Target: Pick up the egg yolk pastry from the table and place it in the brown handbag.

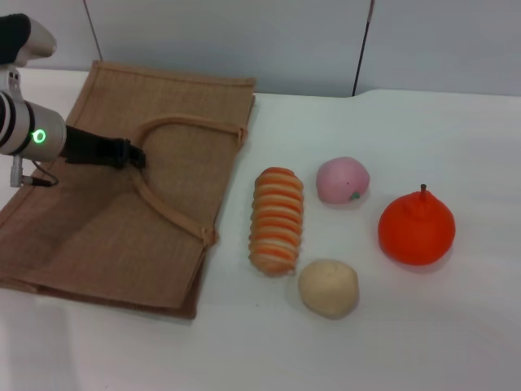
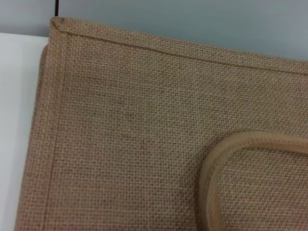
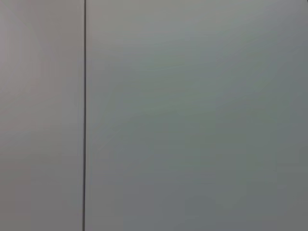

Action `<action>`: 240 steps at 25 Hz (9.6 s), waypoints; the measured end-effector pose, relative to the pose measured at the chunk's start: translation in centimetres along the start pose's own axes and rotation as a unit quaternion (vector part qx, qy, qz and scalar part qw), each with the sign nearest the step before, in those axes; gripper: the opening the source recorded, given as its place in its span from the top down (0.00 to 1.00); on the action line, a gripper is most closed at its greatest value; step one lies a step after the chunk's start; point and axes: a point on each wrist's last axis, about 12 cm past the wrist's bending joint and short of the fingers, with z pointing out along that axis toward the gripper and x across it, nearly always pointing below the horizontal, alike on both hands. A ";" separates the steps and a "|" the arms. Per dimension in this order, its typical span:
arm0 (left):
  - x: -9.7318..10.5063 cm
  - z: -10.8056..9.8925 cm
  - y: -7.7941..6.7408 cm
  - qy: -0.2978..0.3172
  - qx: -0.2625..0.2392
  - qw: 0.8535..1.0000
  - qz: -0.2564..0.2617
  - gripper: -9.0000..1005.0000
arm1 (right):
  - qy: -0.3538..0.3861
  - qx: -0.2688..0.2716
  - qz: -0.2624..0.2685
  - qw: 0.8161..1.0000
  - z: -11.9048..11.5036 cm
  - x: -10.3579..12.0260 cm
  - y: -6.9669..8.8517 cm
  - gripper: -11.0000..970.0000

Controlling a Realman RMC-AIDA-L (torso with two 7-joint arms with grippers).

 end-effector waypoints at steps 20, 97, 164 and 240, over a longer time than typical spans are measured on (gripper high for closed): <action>-0.2 -0.3 0.2 -0.010 0.002 1.000 0.005 0.85 | 0.001 0.000 -0.001 1.000 -0.1 0.0 -0.1 0.11; 1.2 -6.5 -3.6 -0.307 0.347 0.881 0.096 0.88 | 0.439 -0.530 -0.048 0.724 6.0 5.4 11.0 0.11; 2.0 -11.5 -6.1 -0.320 0.552 0.760 0.127 0.88 | 0.264 -0.544 -0.106 0.789 12.1 3.8 18.0 0.41; 6.2 -9.5 0.3 -0.544 0.304 0.777 0.090 0.60 | -0.020 -0.311 0.015 0.950 1.5 -1.4 5.6 0.08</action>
